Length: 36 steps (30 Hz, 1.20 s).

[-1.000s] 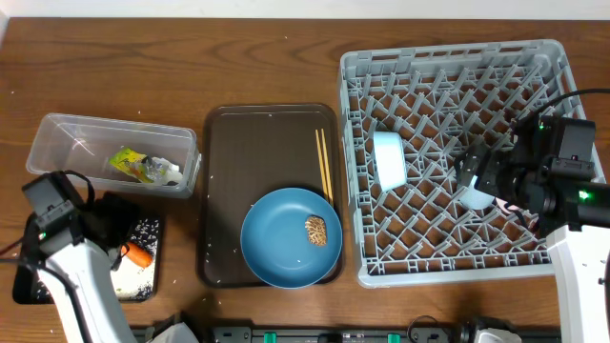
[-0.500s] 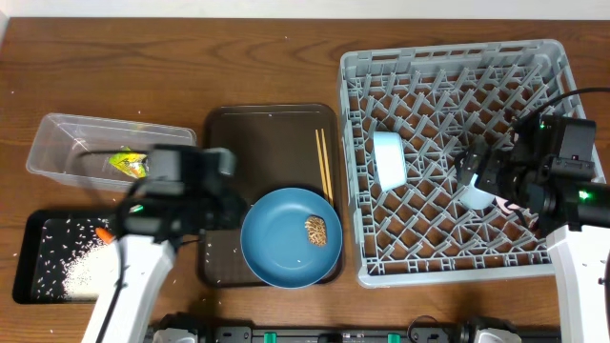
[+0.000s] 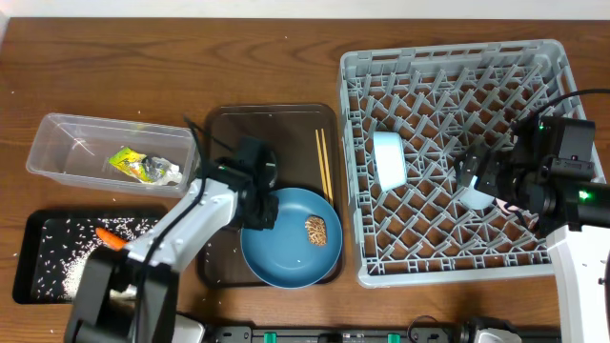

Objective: Sort waste into correct bins and load items into the dishwasher rack
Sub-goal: 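Grasp the edge of the blue plate with the left gripper, then lift the blue plate and tip it over the black tray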

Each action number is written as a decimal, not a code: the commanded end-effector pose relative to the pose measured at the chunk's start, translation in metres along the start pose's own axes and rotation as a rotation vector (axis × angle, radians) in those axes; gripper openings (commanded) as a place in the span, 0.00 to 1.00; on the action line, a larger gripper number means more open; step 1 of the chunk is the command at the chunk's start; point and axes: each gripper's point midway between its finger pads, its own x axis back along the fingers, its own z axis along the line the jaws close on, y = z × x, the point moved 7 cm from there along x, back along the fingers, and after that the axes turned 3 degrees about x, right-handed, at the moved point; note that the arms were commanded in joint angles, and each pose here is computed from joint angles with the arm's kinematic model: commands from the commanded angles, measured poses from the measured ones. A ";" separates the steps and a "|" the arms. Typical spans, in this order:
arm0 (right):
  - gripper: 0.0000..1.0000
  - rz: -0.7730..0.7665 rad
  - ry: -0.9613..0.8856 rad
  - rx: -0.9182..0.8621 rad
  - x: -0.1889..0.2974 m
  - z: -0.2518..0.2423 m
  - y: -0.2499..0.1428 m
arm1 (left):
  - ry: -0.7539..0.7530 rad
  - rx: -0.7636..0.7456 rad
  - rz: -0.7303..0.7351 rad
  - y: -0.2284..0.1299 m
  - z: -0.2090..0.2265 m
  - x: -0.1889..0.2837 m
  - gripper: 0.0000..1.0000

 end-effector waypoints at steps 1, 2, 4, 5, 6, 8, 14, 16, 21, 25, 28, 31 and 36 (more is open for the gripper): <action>0.96 -0.022 0.006 -0.007 0.004 0.001 0.005 | 0.116 0.024 -0.042 0.008 0.012 -0.007 0.06; 0.96 -0.023 0.006 -0.007 0.004 0.001 0.005 | 0.129 0.024 -0.055 0.010 0.013 -0.008 0.06; 0.96 -0.025 0.006 -0.007 0.004 0.001 0.005 | 0.170 0.024 -0.078 0.015 0.017 -0.011 0.06; 0.96 -0.025 0.006 -0.007 0.004 0.001 0.005 | 0.197 0.025 -0.087 0.017 0.020 -0.012 0.06; 0.96 -0.025 0.006 -0.007 0.004 0.001 0.005 | 0.235 0.026 -0.098 0.019 0.023 -0.013 0.06; 0.96 -0.023 0.006 -0.006 0.004 0.001 0.005 | 0.332 0.053 -0.128 0.022 0.033 -0.010 0.06; 0.96 -0.023 0.006 -0.007 0.004 0.001 0.005 | 0.396 0.120 -0.216 0.040 0.045 0.008 0.08; 0.96 -0.023 0.006 -0.007 0.004 0.001 0.005 | 0.386 0.150 -0.246 0.049 0.046 0.021 0.09; 0.97 -0.022 0.005 -0.006 0.004 0.001 0.005 | 0.209 0.154 -0.242 0.061 0.024 0.062 0.17; 0.97 -0.025 0.006 -0.006 0.004 0.001 0.005 | 0.014 0.088 -0.173 0.043 -0.011 0.079 0.38; 0.97 -0.028 0.007 -0.006 0.004 0.001 0.006 | 0.012 0.023 -0.083 0.020 -0.031 0.079 0.51; 0.97 -0.032 0.008 -0.005 0.004 0.001 0.007 | 0.031 -0.050 0.004 -0.004 -0.049 0.071 0.53; 0.97 -0.041 0.010 -0.003 0.004 0.001 0.008 | 0.085 -0.159 0.062 -0.037 -0.069 0.047 0.56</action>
